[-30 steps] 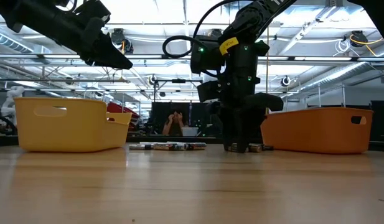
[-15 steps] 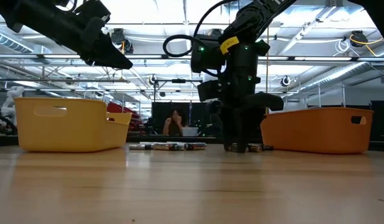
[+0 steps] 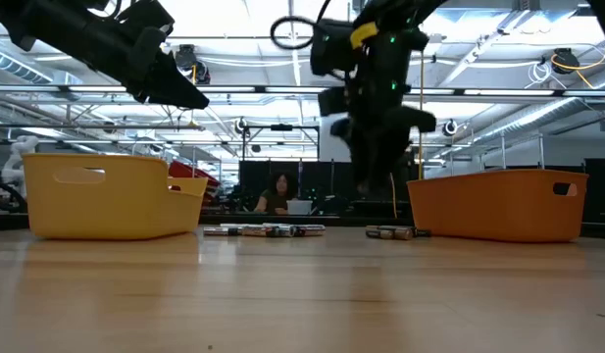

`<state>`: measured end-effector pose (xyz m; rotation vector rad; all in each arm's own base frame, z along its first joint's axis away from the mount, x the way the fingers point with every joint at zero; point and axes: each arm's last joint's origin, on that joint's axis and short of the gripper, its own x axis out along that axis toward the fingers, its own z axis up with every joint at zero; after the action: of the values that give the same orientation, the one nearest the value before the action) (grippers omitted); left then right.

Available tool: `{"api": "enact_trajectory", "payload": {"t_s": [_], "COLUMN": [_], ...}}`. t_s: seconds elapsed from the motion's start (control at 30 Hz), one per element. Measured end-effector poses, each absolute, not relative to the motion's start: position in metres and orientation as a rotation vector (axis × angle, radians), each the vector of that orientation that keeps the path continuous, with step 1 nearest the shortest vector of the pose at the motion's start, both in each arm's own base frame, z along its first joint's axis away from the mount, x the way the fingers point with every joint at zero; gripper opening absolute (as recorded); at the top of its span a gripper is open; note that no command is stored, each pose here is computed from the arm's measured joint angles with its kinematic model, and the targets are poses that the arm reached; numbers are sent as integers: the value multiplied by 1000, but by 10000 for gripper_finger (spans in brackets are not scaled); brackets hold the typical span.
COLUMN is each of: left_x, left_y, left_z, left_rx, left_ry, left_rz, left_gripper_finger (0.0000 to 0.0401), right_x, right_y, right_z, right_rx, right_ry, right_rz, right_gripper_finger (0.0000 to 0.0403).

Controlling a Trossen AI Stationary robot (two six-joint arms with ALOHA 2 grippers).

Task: Sort batteries
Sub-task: Put the black battery into the orange bin

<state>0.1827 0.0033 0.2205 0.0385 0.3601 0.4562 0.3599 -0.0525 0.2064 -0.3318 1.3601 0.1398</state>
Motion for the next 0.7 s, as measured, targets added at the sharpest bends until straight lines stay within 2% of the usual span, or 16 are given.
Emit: {"api": "enact_trajectory", "payload": {"t_s": [0.2, 0.5, 0.7], "left_x": [183, 183, 183], "left_y": [3, 3, 3], "left_z": [220, 221, 221], "left_rx": [39, 33, 10], "left_ry": [361, 353, 348], "left_rz": [456, 456, 452], "left_gripper_finger": [121, 121, 121], "right_x": [325, 285, 285], "right_y": [-56, -83, -88], "right_z": [246, 264, 259], "right_rx": [-368, -82, -70], "right_ry": [1450, 1602, 1613], "right_rz": [-10, -202, -208], "right_gripper_finger": [163, 168, 310]}}
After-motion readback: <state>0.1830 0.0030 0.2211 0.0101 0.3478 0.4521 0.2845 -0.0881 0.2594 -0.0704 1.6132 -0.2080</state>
